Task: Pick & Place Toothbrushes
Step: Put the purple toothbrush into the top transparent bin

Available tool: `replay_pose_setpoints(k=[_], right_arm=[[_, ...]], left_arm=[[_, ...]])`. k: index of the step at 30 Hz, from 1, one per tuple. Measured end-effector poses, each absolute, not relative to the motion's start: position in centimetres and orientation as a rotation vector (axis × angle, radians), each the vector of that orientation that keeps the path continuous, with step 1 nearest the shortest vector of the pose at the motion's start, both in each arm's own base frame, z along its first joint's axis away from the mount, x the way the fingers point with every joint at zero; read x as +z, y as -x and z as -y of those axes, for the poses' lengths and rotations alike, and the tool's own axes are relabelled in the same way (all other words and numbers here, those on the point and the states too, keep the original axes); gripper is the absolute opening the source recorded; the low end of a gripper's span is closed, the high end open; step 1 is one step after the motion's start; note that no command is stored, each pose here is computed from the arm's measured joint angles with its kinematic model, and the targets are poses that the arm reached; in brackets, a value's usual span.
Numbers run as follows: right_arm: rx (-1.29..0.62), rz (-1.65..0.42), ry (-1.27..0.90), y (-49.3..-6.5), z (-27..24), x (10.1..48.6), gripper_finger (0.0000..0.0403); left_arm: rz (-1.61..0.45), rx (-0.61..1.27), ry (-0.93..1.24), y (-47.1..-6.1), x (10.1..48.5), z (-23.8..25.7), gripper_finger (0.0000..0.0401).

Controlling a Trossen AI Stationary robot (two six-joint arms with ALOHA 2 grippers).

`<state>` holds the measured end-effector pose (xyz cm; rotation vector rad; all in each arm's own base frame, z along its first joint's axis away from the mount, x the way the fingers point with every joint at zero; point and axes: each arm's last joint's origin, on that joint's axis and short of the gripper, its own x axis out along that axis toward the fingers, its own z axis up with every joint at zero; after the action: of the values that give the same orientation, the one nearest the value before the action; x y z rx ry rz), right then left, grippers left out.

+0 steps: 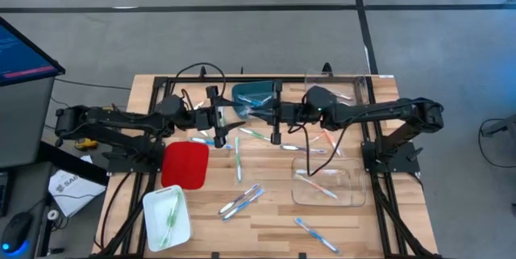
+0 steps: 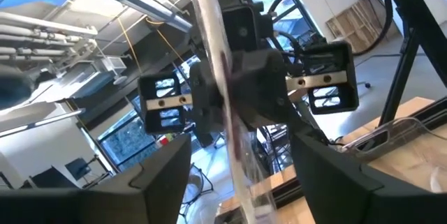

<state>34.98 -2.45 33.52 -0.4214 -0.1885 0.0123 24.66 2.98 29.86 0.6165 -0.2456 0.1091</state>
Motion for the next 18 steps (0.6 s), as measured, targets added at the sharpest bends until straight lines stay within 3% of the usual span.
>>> replay_pose_setpoints(k=[18], right_arm=[[0.056, 0.251, 0.529, -36.1, 1.0, 33.1, 0.0012]], left_arm=[[0.251, 0.08, -0.571, -24.7, 29.8, -2.9, 0.0223]])
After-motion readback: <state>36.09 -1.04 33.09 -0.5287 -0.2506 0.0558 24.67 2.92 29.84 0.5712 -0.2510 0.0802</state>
